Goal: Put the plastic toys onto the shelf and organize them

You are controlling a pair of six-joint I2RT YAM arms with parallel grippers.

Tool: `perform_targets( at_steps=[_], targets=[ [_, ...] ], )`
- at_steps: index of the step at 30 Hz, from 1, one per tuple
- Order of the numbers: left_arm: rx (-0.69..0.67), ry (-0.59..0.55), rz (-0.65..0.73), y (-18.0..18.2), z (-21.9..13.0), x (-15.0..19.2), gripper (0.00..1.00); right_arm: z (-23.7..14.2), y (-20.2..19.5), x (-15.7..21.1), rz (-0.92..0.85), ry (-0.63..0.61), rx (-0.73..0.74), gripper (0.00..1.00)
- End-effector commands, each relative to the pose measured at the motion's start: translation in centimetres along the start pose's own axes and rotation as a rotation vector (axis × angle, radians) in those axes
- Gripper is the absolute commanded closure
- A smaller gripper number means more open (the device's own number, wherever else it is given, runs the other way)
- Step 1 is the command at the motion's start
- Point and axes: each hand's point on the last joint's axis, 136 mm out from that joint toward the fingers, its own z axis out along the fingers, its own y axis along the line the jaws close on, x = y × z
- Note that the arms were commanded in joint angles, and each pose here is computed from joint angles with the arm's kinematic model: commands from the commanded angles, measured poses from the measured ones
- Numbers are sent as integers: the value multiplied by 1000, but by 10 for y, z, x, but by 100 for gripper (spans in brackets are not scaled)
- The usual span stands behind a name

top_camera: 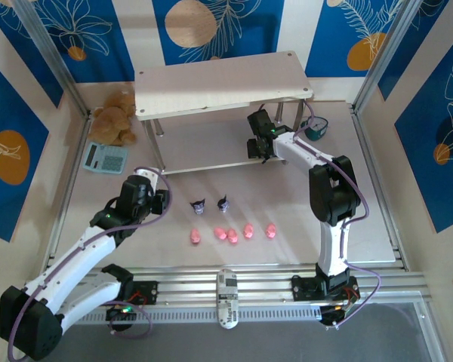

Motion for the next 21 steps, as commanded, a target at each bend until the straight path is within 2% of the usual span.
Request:
perform_targets(
  at_steps=[1, 5, 11, 17, 21],
  targets=[
    [13, -34, 14, -4, -9, -15, 51, -3, -2, -14, 22, -25, -10, 36],
    [10, -38, 15, -3, -11, -16, 51, -14, -3, -18, 32, -43, -20, 33],
    [28, -24, 27, -5, -13, -10, 51, -54, -1, -8, 32, -82, -61, 32],
    [94, 4, 45, -19, -12, -1, 53, -99, 2, 41, 11, -34, -85, 32],
    [189, 30, 80, -44, -13, 9, 52, -114, 1, 72, 35, 13, -117, 32]
  ],
)
